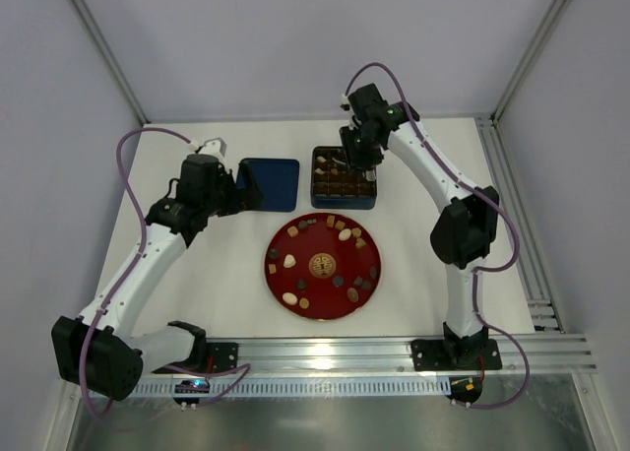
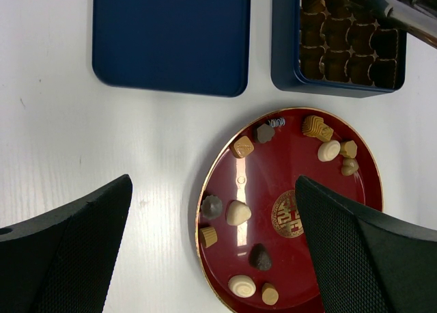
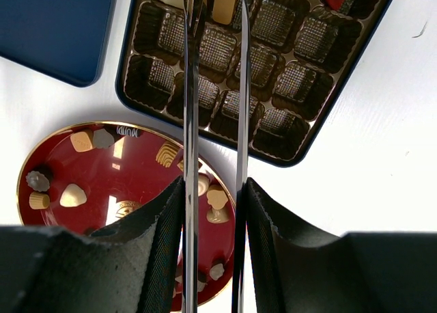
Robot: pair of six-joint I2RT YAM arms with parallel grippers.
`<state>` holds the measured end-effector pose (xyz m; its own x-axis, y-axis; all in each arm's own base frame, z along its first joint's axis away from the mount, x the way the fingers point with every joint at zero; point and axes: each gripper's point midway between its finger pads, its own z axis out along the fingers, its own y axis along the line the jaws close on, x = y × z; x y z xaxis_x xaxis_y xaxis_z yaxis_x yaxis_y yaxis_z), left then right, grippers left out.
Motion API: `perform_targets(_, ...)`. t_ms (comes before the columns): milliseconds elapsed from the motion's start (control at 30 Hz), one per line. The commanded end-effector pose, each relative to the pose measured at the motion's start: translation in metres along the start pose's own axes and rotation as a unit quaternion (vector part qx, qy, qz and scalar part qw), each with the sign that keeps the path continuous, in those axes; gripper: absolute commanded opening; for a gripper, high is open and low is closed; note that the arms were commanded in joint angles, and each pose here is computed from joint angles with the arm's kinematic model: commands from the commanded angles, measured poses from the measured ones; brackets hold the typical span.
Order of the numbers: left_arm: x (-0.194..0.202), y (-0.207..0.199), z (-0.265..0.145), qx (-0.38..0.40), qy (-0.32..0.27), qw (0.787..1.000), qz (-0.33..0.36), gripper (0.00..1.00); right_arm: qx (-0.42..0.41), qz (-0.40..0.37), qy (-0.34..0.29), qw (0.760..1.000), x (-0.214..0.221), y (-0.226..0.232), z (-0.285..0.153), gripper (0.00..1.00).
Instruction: Pack the chocolate
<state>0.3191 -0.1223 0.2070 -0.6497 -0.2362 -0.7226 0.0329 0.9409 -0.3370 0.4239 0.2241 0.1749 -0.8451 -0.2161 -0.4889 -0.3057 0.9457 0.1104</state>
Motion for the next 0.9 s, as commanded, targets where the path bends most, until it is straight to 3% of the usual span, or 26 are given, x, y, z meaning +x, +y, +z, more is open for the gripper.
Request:
perform_targets(0, -0.010, -0.002, -0.002, 0.006, -0.017, 1.000, 0.004, 1.00, -0.007, 0.018, -0.076, 0.997, -0.028, -0.004, -0.055, 0.41)
perform_targets(200, -0.012, -0.004, -0.004, 0.009, -0.021, 1.000, 0.002, 1.00, -0.007, 0.105, -0.113, 0.988, -0.022, -0.060, -0.079, 0.42)
perform_targets(333, -0.010, -0.009, -0.005, 0.025, -0.017, 1.000, 0.000, 1.00, 0.046, 0.179, -0.144, 0.972, -0.018, -0.129, -0.078, 0.45)
perform_targets(633, -0.011, -0.012, -0.007, 0.033, -0.017, 0.999, 0.001, 1.00, 0.119, 0.241, -0.126, 0.955, 0.006, -0.201, -0.013, 0.46)
perform_targets(867, -0.011, -0.014, -0.007, 0.037, -0.017, 0.999, -0.001, 1.00, 0.162, 0.243, -0.100, 0.951, 0.031, -0.217, 0.012, 0.49)
